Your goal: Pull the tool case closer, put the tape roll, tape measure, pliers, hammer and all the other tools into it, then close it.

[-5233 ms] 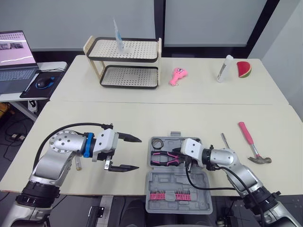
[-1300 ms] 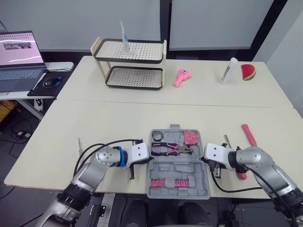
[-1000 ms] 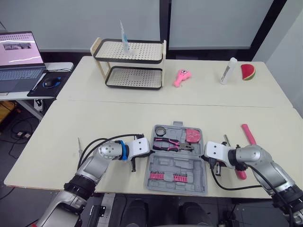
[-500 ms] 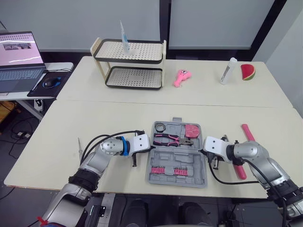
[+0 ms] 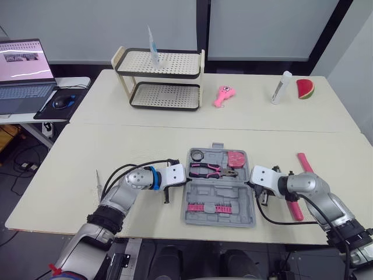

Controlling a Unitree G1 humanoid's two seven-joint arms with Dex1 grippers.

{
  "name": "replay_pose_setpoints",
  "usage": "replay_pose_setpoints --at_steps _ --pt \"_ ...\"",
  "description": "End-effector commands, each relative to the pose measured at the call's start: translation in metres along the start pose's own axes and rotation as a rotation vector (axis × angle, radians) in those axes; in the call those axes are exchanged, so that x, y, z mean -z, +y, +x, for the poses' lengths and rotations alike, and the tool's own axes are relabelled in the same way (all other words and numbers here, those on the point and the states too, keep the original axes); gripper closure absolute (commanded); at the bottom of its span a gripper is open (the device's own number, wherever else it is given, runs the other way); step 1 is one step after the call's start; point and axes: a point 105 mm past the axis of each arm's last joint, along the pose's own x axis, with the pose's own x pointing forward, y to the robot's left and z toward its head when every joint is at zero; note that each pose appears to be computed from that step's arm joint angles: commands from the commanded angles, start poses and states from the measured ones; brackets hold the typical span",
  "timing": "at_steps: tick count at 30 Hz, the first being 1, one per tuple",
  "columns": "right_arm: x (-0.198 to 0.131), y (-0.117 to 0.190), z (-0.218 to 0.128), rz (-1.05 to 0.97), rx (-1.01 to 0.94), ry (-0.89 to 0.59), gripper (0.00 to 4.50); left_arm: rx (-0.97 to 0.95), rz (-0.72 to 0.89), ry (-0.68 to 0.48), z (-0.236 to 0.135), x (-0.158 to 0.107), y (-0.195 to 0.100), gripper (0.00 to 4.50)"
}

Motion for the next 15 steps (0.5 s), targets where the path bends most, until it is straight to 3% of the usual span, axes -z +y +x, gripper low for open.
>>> replay_pose_setpoints --at_steps 1,15 --pt "-0.0276 -0.009 -0.0009 -0.057 0.033 -0.1 4.5 0.013 0.028 -0.009 0.0113 -0.0055 -0.0034 4.5" --pt "-0.0285 -0.01 0.0017 -0.055 0.038 -0.105 4.5 0.038 0.029 -0.009 0.0121 -0.0047 -0.008 4.5"
